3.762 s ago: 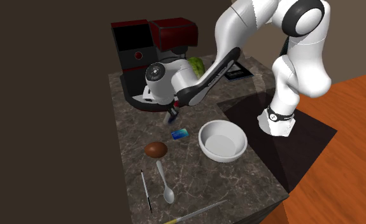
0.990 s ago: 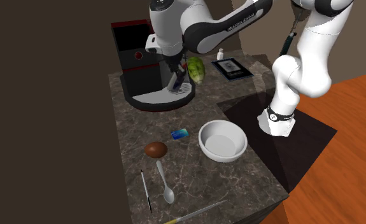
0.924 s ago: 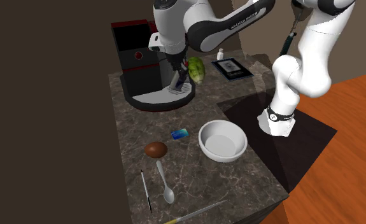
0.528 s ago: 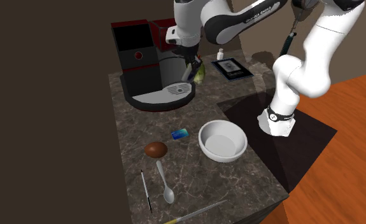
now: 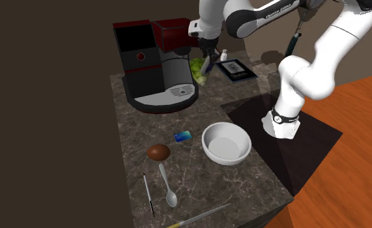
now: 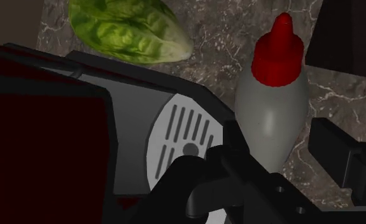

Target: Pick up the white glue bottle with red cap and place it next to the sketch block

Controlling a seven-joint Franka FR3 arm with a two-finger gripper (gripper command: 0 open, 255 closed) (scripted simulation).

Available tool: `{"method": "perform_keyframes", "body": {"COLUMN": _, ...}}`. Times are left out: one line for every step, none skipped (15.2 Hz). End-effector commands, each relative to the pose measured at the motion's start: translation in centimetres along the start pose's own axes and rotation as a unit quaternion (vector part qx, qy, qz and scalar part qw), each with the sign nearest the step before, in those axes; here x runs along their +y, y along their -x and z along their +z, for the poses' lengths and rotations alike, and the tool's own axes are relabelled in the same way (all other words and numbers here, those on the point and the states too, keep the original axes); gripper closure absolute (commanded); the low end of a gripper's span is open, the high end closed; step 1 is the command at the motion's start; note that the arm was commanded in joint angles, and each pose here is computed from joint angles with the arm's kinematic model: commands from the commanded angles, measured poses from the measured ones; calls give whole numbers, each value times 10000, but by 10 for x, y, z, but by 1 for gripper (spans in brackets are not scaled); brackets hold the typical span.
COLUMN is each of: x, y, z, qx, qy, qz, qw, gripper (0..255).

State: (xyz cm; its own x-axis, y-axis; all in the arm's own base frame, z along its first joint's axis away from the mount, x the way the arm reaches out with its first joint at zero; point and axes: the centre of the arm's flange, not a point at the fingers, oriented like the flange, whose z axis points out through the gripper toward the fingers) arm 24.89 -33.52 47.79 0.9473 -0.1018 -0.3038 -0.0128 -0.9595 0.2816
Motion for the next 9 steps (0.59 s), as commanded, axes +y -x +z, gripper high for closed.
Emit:
{"method": "perform_keyframes", "body": {"x": 1, "y": 24, "z": 10, "qx": 1, "qy": 3, "qz": -7, "qw": 10000, "gripper": 255}}
{"method": "perform_keyframes", "body": {"x": 3, "y": 36, "z": 14, "qx": 1, "qy": 3, "qz": -7, "qw": 10000, "gripper": 255}}
{"method": "perform_keyframes", "body": {"x": 4, "y": 48, "z": 19, "qx": 1, "qy": 3, "qz": -7, "qw": 10000, "gripper": 255}}
{"method": "perform_keyframes", "body": {"x": 6, "y": 61, "z": 23, "qx": 1, "qy": 3, "qz": -7, "qw": 10000, "gripper": 255}}
{"method": "perform_keyframes", "body": {"x": 7, "y": 73, "z": 28, "qx": 1, "qy": 3, "qz": -7, "qw": 10000, "gripper": 255}}
{"method": "perform_keyframes", "body": {"x": 8, "y": 85, "z": 32, "qx": 1, "qy": 3, "qz": -7, "qw": 10000, "gripper": 255}}
{"method": "perform_keyframes", "body": {"x": 10, "y": 97, "z": 37, "qx": 1, "qy": 3, "qz": -7, "qw": 10000, "gripper": 255}}
{"method": "perform_keyframes", "body": {"x": 11, "y": 110, "z": 41, "qx": 1, "qy": 3, "qz": -7, "qw": 10000, "gripper": 255}}
{"method": "perform_keyframes", "body": {"x": 13, "y": 122, "z": 46, "qx": 1, "qy": 3, "qz": -7, "qw": 10000, "gripper": 255}}
